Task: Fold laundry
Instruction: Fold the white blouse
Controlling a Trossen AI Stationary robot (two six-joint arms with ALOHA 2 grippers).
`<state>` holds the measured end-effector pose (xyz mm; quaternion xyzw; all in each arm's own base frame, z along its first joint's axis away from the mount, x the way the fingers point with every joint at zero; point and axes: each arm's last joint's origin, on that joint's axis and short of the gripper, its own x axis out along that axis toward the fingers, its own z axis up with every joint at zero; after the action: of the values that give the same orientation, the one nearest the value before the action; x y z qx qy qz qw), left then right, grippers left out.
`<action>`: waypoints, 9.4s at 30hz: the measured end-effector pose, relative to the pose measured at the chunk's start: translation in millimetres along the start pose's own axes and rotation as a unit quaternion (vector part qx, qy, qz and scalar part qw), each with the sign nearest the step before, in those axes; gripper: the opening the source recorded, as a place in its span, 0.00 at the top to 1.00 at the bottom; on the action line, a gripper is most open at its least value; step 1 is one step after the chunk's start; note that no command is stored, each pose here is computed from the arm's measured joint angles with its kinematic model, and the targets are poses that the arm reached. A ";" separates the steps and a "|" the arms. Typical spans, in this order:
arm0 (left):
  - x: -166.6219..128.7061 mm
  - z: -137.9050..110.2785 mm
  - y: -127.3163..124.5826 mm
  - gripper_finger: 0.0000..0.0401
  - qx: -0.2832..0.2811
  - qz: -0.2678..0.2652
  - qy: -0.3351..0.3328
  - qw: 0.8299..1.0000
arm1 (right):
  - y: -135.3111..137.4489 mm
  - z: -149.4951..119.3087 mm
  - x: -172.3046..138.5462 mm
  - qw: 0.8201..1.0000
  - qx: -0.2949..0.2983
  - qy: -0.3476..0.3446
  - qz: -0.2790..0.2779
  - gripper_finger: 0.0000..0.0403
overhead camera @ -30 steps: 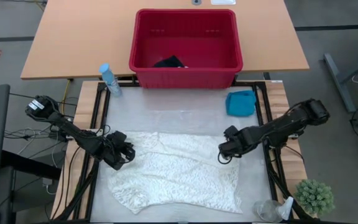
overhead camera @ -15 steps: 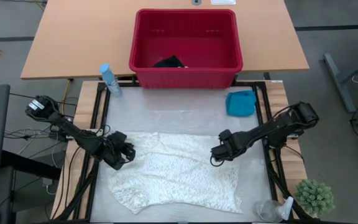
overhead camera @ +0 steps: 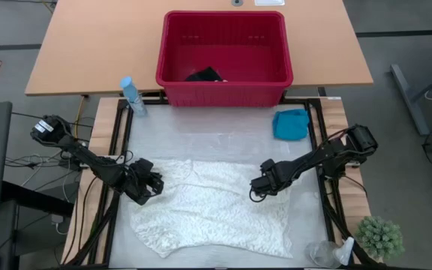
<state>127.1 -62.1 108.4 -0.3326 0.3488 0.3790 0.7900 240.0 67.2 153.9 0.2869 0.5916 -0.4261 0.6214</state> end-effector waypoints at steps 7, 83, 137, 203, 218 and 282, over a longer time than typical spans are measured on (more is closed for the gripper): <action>0.0 0.0 -0.2 0.84 0.006 -0.001 0.000 1.000 | -6.1 -5.3 -8.9 1.000 0.001 0.004 -0.004 0.96; 24.4 41.3 5.8 0.84 -0.180 0.063 -0.017 0.982 | -8.0 47.7 15.7 0.998 -0.015 -0.053 -0.026 0.93; 21.9 74.1 16.9 0.84 -0.099 0.047 -0.014 0.994 | -40.1 124.1 16.5 0.995 0.017 -0.093 -0.016 0.86; -79.2 140.8 -44.6 0.37 0.276 -0.178 0.063 0.942 | -54.7 -1.9 -117.5 0.904 -0.267 -0.282 0.178 0.86; -151.3 76.8 -104.4 0.43 0.361 -0.320 0.104 0.870 | -26.9 -75.9 -140.9 0.827 -0.321 -0.282 0.366 0.85; -98.1 -107.5 -127.4 0.44 0.516 -0.171 0.150 0.826 | 37.7 -138.9 -29.7 0.853 -0.473 -0.129 0.180 0.23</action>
<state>154.8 -245.6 162.9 0.0168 0.5455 -0.0520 0.8363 206.5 210.2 158.6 0.0019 0.5747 -0.0085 0.8183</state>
